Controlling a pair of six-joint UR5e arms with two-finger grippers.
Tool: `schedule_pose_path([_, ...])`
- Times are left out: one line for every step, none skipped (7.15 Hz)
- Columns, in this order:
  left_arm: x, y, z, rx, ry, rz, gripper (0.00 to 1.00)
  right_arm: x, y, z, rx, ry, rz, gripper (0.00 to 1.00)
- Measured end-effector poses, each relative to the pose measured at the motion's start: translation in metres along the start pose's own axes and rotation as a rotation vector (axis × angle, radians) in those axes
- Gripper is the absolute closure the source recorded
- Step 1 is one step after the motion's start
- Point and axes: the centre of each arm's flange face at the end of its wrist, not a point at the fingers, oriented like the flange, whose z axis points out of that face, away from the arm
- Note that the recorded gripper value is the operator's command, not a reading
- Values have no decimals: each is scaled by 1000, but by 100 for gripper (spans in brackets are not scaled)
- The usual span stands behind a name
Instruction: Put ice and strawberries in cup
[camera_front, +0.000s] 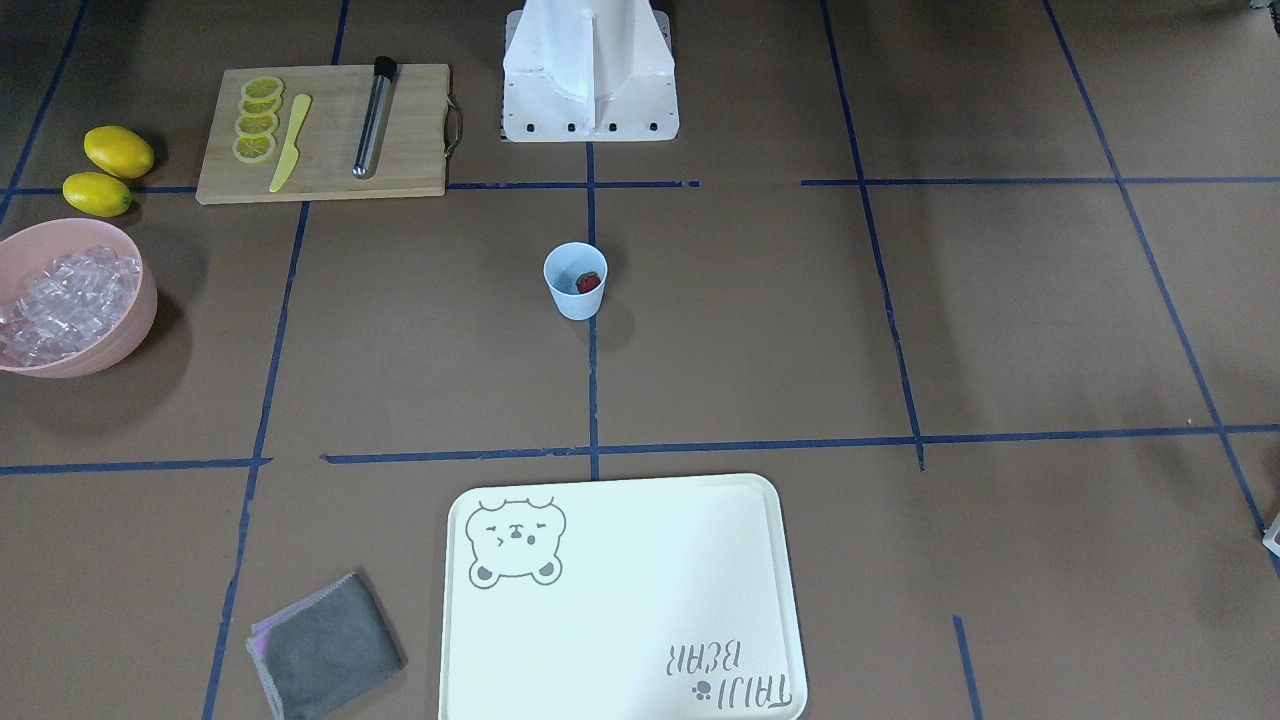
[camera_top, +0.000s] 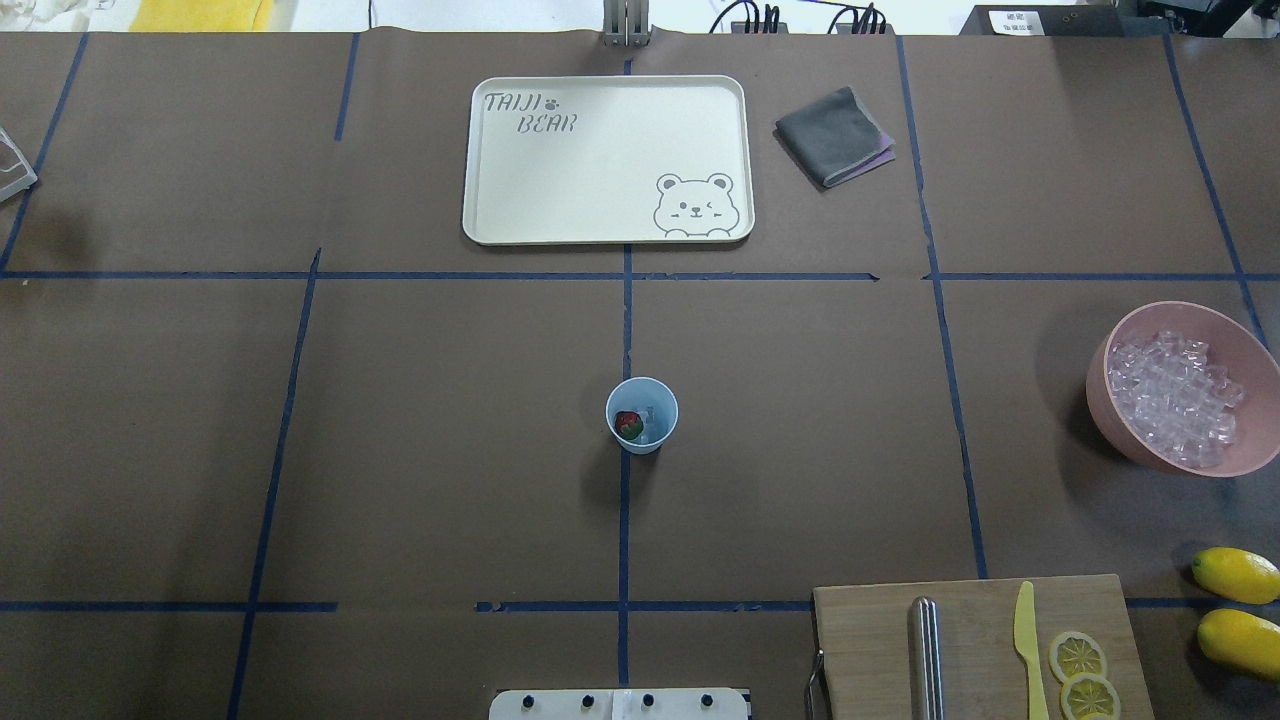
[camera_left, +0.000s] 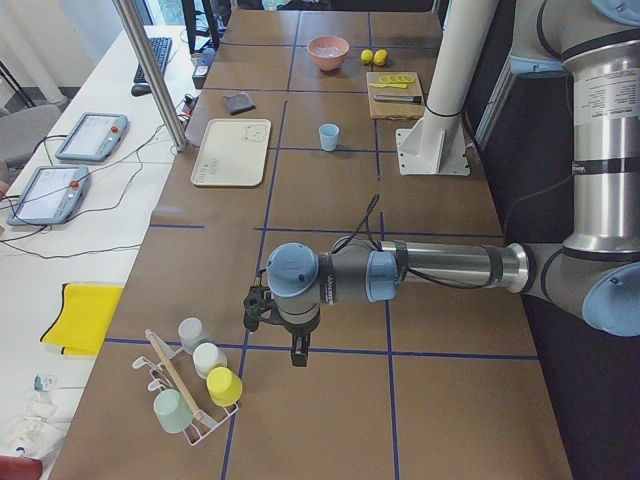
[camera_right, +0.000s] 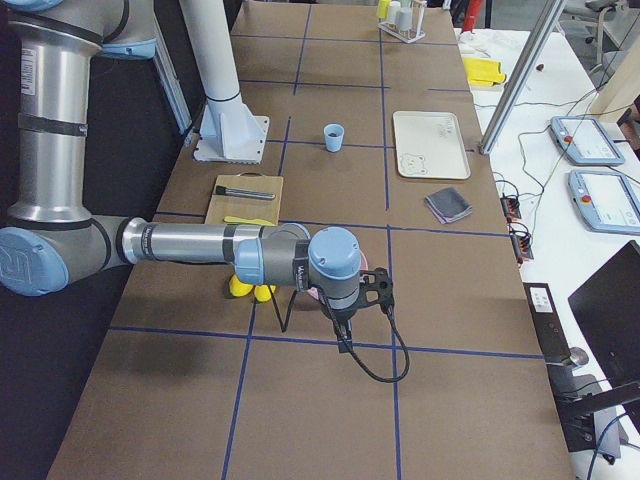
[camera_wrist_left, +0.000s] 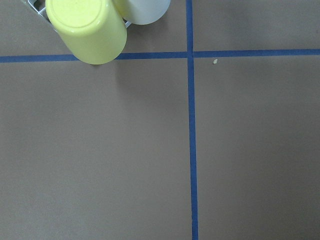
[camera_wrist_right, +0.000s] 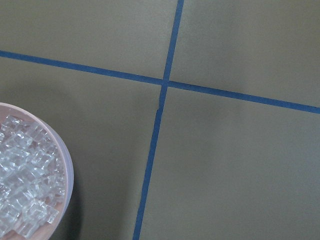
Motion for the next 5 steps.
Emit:
schedule_pose_path([-1, 2, 1, -2, 0, -2, 0, 0, 0, 0, 1, 0, 11, 1])
schedule_pose_path([-2, 5, 3, -5, 1, -6, 0, 0, 0, 0, 1, 0, 18, 1])
schedule_pose_path([-3, 6, 3, -7, 1, -8, 0, -1, 0, -1, 1, 0, 21, 1])
schedule_pose_path([-3, 7, 4, -8, 1, -8, 0, -1, 0, -1, 1, 0, 22, 1])
schedule_pose_path([-4, 7, 4, -8, 1, -9, 0, -1, 0, -1, 2, 0, 22, 1])
